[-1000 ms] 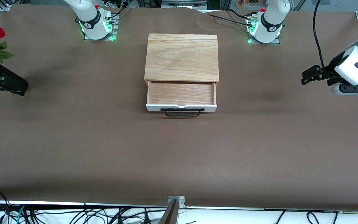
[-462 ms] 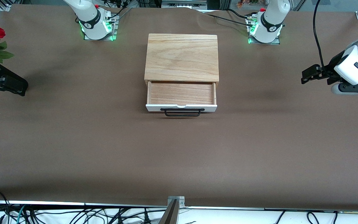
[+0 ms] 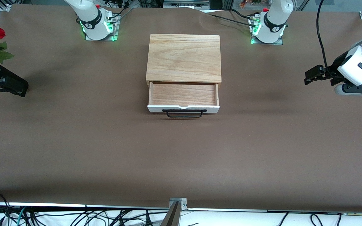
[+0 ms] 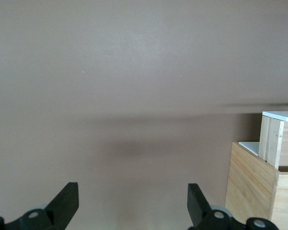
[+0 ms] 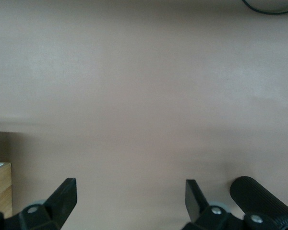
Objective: Close drawer with both arms simultaneously
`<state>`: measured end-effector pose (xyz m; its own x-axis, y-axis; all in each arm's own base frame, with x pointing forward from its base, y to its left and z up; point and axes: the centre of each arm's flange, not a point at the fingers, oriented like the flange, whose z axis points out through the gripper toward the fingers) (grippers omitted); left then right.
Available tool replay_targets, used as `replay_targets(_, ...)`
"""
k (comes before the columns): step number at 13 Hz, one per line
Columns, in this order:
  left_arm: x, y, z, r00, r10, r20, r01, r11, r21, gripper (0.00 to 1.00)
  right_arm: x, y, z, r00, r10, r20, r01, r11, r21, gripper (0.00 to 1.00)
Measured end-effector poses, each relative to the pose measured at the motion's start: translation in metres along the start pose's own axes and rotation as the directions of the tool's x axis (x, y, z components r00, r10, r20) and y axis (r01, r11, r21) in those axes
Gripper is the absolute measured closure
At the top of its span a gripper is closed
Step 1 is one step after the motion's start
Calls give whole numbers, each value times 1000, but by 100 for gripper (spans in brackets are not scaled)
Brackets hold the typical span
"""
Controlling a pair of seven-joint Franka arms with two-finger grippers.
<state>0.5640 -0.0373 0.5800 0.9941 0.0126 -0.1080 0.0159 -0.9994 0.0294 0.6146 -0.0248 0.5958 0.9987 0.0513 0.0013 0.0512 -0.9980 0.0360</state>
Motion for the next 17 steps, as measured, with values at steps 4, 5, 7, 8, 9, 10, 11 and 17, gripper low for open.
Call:
replay_targets(4,0,3,-9,1000,6,-20,-6,1000,-1,0,0,0,0,1000,1,0,-1,1000,0,0)
replay_targets(5,-1,4,-14,1000,8,-29,-8,1000,-2,0,0,0,0,1000,1,0,-1,1000,0,0)
replay_targets(7,-1,13,-18,999,23,-39,-23,1000,-1,0,0,0,0,1000,2,0,-2,1000,0,0)
replay_targets(8,-2,17,-18,999,29,-38,-29,1000,0,0,0,0,0,1000,2,0,-2,1000,0,0)
replay_targets(9,-2,19,-18,999,32,-38,-32,999,0,0,0,0,0,1000,2,0,-2,1000,0,0)
replay_targets(10,-2,19,-18,999,33,-38,-33,999,0,0,0,0,0,1000,2,0,-2,1000,0,0)
replay_targets(11,-2,19,-18,999,33,-38,-33,999,0,0,0,0,0,1000,2,0,-2,1000,0,0)
replay_targets(17,3,26,-7,999,34,-13,-35,998,-50,0,4,-5,9,1000,1,12,-2,1000,13,0)
